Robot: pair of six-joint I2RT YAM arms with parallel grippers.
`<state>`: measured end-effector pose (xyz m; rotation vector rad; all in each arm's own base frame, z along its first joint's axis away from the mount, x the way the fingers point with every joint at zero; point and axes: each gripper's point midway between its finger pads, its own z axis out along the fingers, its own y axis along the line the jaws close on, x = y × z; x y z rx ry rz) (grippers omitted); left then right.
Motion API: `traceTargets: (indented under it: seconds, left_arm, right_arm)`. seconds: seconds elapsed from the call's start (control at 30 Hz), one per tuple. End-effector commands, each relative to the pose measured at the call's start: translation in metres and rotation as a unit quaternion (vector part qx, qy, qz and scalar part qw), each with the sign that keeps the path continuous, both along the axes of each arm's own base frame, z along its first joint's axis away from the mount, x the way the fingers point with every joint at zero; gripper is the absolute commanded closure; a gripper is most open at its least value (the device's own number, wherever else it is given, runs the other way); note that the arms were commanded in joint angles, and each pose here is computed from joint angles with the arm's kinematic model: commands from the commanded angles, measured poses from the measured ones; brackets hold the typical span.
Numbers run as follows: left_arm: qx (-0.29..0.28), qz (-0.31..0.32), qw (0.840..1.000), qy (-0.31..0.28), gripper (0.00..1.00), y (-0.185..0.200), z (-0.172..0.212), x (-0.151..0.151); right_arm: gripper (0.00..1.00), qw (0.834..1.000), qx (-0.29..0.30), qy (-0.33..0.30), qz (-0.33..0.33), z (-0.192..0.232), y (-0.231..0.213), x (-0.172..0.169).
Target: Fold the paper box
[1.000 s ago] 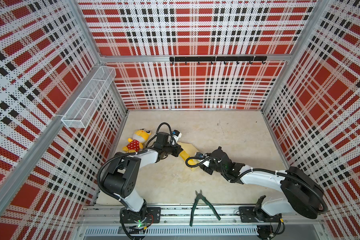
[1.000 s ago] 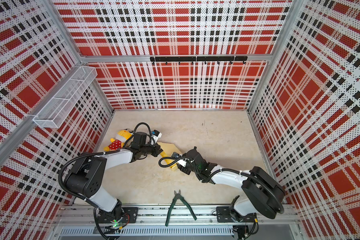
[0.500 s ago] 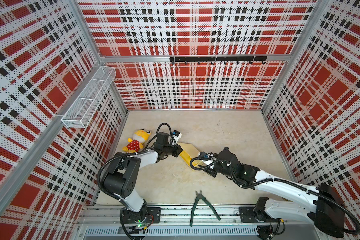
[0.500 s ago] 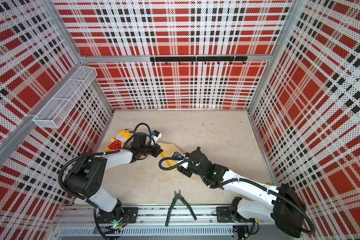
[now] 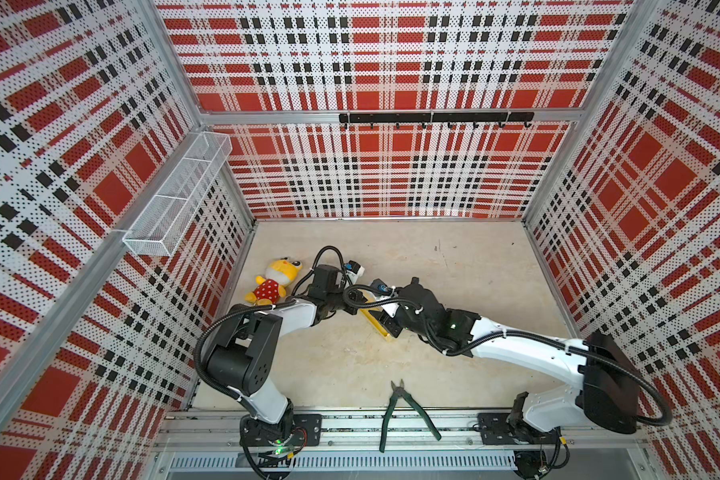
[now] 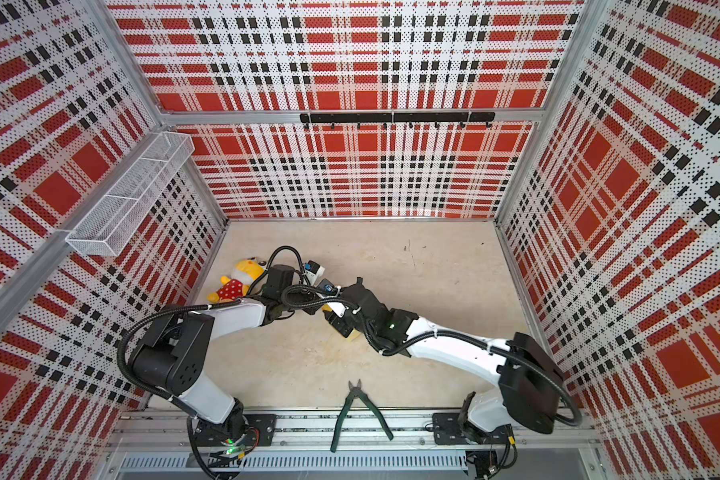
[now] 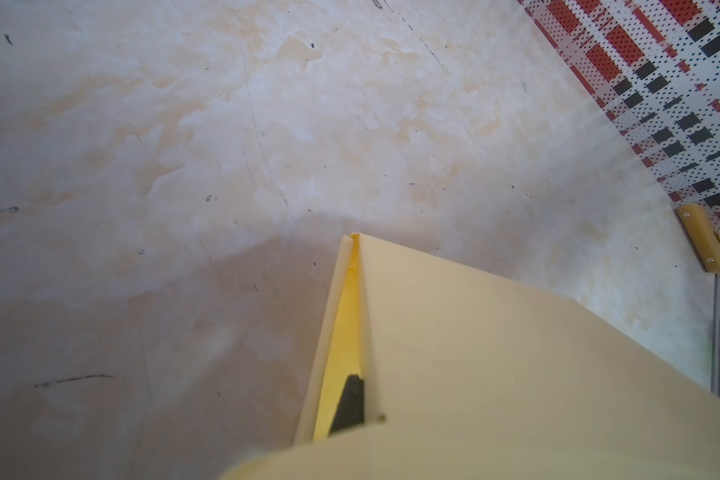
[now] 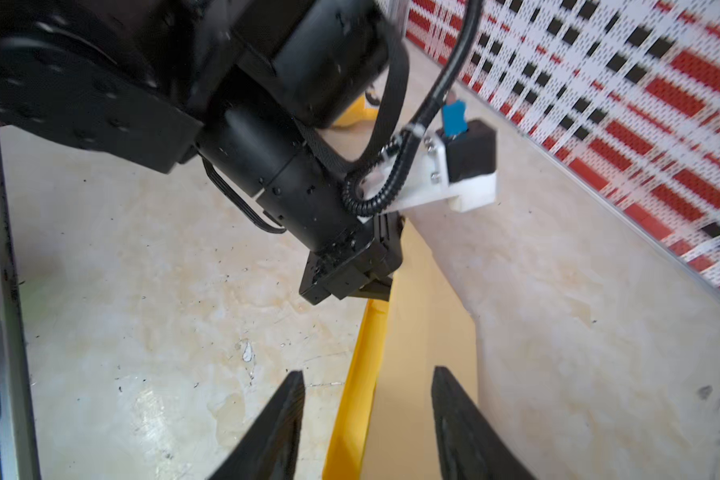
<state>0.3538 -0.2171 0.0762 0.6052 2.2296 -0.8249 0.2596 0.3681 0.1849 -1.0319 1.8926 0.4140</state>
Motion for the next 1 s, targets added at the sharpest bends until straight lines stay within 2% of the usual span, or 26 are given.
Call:
traceTargets:
  seconds: [0.0,0.17,0.6,0.87,0.97]
  left_arm:
    - [0.012,-0.001,1.000,0.025,0.92,0.002,-0.012,-0.013]
    - [0.013,-0.001,1.000,0.025,0.92,0.002,-0.012,-0.013]
    - [0.015,-0.001,1.000,0.025,0.92,0.002,-0.014,-0.014]
    - [0.015,-0.001,1.000,0.023,0.91,0.002,-0.013,-0.014]
    - [0.015,0.001,1.000,0.024,0.88,0.003,-0.013,-0.014]
  right_arm:
    - [0.49,0.998,0.054,0.037,-0.022,0.013,0.016,0.011]
    - [0.52,0.994,0.038,0.084,-0.059,-0.005,0.019,0.021]
    - [0.74,0.991,-0.004,0.093,-0.097,-0.027,0.008,0.028]
    - [0.83,0.990,-0.013,0.100,-0.100,-0.036,0.006,0.027]
    - [0.84,0.989,-0.024,0.098,-0.108,-0.042,0.003,0.029]
